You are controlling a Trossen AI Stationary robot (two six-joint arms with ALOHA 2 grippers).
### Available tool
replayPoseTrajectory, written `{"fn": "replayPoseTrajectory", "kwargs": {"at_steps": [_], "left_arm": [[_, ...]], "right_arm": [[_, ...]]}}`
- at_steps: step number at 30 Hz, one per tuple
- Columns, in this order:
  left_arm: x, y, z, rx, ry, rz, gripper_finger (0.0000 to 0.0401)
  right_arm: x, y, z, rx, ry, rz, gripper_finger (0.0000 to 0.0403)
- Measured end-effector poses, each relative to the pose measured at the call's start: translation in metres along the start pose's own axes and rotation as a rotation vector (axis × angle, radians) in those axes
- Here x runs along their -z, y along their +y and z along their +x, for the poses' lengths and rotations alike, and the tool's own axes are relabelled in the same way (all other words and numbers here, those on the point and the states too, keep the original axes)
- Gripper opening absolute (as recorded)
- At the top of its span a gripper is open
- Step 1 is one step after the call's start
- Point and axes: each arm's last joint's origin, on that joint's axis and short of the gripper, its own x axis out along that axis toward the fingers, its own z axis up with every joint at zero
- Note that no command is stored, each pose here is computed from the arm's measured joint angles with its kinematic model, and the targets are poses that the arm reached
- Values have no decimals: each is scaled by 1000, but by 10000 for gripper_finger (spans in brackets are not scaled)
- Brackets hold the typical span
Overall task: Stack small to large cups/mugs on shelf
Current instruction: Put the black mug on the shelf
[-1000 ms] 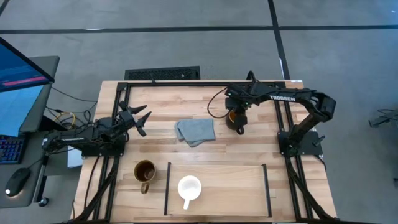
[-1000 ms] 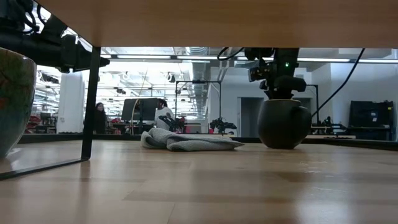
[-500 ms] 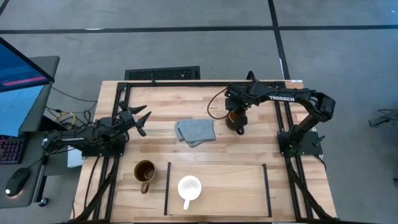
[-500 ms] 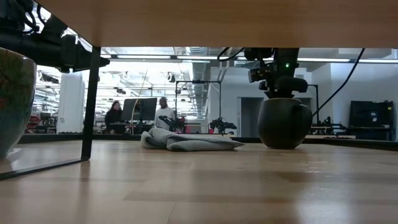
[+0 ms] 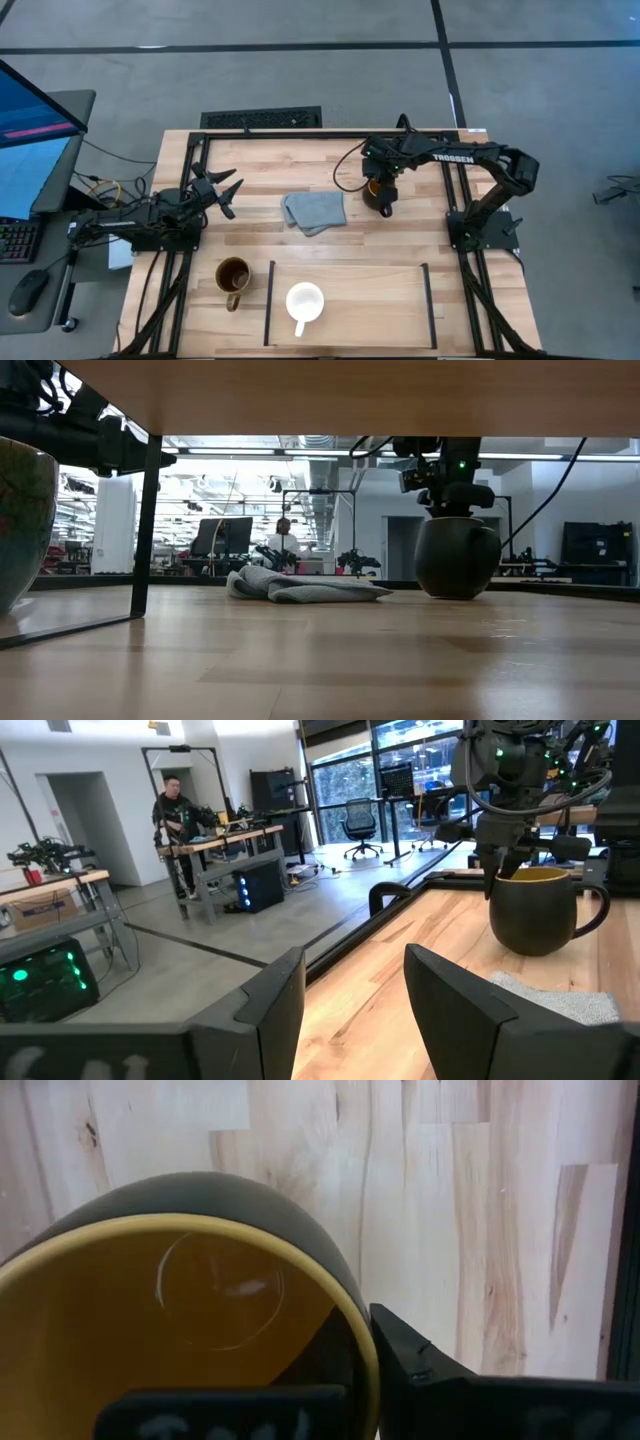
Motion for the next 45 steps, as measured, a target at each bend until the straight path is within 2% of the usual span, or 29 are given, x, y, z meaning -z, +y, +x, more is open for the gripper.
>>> {"fn": "replayPoseTrajectory", "kwargs": {"at_steps": [6, 13, 21, 30, 38, 45], "left_arm": [[0, 0, 0, 0, 0, 0, 165], [0, 0, 0, 0, 0, 0, 165], [0, 0, 0, 0, 0, 0, 165], [0, 0, 0, 0, 0, 0, 165], [0, 0, 0, 0, 0, 0, 165], [0, 0, 0, 0, 0, 0, 165]], "right_arm": [[0, 4, -3, -21, 28, -10, 26], [-12, 6, -23, 0, 32, -26, 26], [-26, 2, -57, 46, 23, -16, 26], [-33, 6, -102, 28, 51, 81, 26], [-40, 34, -141, -7, 68, 151, 26], [-51, 83, -167, -46, 7, 161, 26]]}}
